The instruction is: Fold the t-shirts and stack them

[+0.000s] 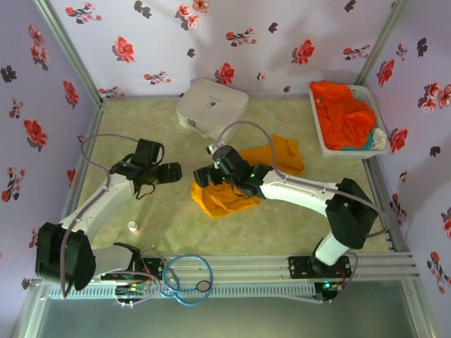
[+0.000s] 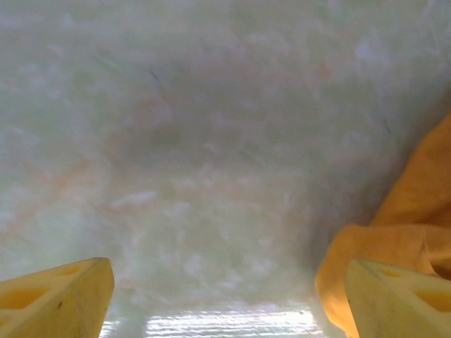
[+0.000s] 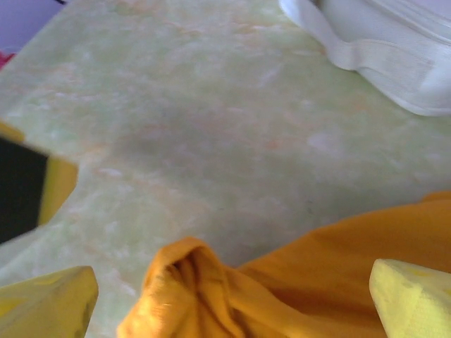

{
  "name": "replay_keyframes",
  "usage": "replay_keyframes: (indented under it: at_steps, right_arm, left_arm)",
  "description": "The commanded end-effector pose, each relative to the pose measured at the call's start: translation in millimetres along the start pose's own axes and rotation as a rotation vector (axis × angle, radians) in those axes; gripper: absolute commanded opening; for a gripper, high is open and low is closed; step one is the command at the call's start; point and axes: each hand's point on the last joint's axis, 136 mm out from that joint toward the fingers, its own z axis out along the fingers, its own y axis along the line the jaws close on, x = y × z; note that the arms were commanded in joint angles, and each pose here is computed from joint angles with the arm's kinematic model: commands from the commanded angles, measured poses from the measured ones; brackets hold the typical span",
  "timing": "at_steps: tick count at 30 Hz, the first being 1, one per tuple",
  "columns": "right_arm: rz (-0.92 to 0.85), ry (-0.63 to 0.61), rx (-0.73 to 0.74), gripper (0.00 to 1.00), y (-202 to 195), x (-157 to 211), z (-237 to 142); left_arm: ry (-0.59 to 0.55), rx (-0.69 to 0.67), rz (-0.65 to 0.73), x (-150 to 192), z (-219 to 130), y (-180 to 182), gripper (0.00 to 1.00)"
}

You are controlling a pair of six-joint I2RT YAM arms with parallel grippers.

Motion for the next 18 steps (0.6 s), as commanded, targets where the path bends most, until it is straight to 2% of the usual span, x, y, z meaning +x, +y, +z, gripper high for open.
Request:
replay_keyframes:
  at_steps: [1,6,10,13,18]
  right_arm:
    - [0.067,0.016,0.136,0.99,-40.9,7.4,-7.2]
    - [0.249,0.034,0.338,0.91,-113.6,25.1,-26.6]
    - [0.402,0.025,0.485,0.85,-171.0,42.0,-50.9]
    - [0.523,0.063,0.566,0.84,-208.3,60.6,-64.9]
    - [0.680,0.147,0.601,0.80,-244.6,91.1,-70.2]
  left_arm:
    - [0.001,0.060,-0.061,12.9,7.5,-21.0,0.85]
    - [-0.005,0.153,-0.007,41.4,17.5,-68.7,0.84]
    - [0.011,0.166,0.019,56.9,29.4,-89.6,0.84]
    - [0.021,0.141,0.056,58.9,40.4,-99.4,0.83]
    - [-0.007,0.025,0.163,47.3,49.0,-102.3,0.69]
